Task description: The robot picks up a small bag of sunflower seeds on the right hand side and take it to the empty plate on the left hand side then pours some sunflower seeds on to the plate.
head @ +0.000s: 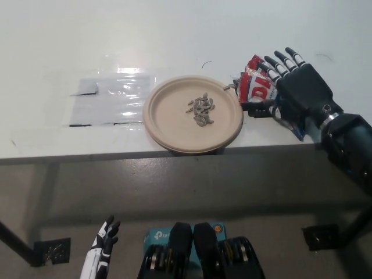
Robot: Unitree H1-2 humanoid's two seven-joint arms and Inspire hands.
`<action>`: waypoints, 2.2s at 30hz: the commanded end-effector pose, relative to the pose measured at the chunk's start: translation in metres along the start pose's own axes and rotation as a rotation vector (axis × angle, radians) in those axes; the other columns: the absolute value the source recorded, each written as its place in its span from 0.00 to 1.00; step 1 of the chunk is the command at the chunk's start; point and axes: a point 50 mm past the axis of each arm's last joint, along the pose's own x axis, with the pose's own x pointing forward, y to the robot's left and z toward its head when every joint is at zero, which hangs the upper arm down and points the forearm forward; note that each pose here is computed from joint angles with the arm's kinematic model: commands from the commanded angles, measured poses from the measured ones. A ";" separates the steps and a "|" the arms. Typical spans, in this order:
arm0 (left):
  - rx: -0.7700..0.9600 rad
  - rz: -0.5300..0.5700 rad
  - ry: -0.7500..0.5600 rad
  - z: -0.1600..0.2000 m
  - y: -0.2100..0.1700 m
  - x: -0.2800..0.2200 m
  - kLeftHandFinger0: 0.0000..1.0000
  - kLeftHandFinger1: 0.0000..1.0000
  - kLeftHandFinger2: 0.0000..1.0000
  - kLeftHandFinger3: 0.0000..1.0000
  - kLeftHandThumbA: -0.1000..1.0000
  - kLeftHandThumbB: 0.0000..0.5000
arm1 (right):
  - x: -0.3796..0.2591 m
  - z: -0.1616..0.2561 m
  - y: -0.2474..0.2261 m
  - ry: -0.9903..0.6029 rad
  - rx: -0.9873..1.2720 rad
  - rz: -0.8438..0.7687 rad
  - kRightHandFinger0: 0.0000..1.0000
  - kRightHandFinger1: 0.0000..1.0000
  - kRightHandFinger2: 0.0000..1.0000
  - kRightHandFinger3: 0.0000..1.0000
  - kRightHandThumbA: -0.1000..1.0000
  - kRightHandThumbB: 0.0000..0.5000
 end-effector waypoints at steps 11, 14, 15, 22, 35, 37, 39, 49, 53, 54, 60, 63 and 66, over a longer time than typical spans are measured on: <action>0.031 -0.010 -0.043 0.006 0.004 0.006 1.00 1.00 0.97 1.00 1.00 0.01 | -0.023 0.031 -0.133 -0.226 0.714 0.019 1.00 1.00 1.00 1.00 0.97 1.00; 0.028 -0.012 -0.053 0.006 0.004 0.006 1.00 1.00 0.97 1.00 1.00 0.00 | -0.031 0.037 -0.150 -0.249 0.771 0.015 1.00 1.00 1.00 1.00 0.97 1.00; 0.023 -0.011 -0.056 0.007 0.005 0.008 1.00 1.00 0.97 1.00 1.00 0.00 | -0.033 0.039 -0.159 -0.260 0.780 -0.001 1.00 1.00 1.00 1.00 0.97 1.00; 0.016 0.002 -0.068 0.011 0.004 0.016 1.00 1.00 0.97 1.00 1.00 0.02 | -0.057 0.043 -0.199 -0.315 0.796 -0.211 1.00 1.00 1.00 1.00 1.00 0.95; -0.054 0.009 -0.136 0.025 -0.002 0.044 1.00 1.00 1.00 1.00 1.00 0.08 | -0.219 0.121 -0.146 -0.158 1.000 -0.673 1.00 1.00 1.00 1.00 1.00 0.56; -0.041 0.009 -0.129 0.023 -0.001 0.040 1.00 1.00 1.00 1.00 1.00 0.11 | -0.233 0.134 -0.119 -0.080 1.096 -0.638 1.00 1.00 1.00 1.00 1.00 0.58; -0.039 -0.008 -0.120 0.022 -0.001 0.036 1.00 1.00 1.00 1.00 1.00 0.19 | -0.254 0.150 -0.082 0.012 1.201 -0.546 1.00 1.00 1.00 1.00 1.00 0.59; -0.068 -0.042 -0.140 0.021 -0.008 0.036 1.00 1.00 1.00 1.00 1.00 0.46 | -0.274 0.165 0.023 0.265 1.371 -0.385 1.00 1.00 1.00 1.00 1.00 0.52; -0.067 -0.026 -0.200 0.029 -0.005 0.056 1.00 1.00 1.00 1.00 1.00 0.41 | -0.259 0.150 0.033 0.291 1.395 -0.357 1.00 1.00 1.00 1.00 1.00 0.59; -0.073 -0.025 -0.208 0.031 -0.005 0.059 1.00 1.00 1.00 1.00 1.00 0.41 | -0.256 0.148 0.034 0.289 1.396 -0.356 1.00 1.00 1.00 1.00 1.00 0.60; -0.062 -0.020 -0.226 0.042 -0.003 0.073 1.00 1.00 1.00 1.00 1.00 0.44 | -0.239 0.142 0.038 0.252 1.418 -0.352 1.00 1.00 1.00 1.00 1.00 0.56; -0.064 -0.020 -0.238 0.046 -0.002 0.077 1.00 1.00 1.00 1.00 1.00 0.42 | -0.235 0.142 0.038 0.246 1.426 -0.351 1.00 1.00 1.00 1.00 1.00 0.52; -0.052 -0.015 -0.235 0.049 0.000 0.080 1.00 1.00 1.00 1.00 1.00 0.46 | -0.234 0.144 0.034 0.233 1.414 -0.337 1.00 1.00 1.00 1.00 1.00 0.44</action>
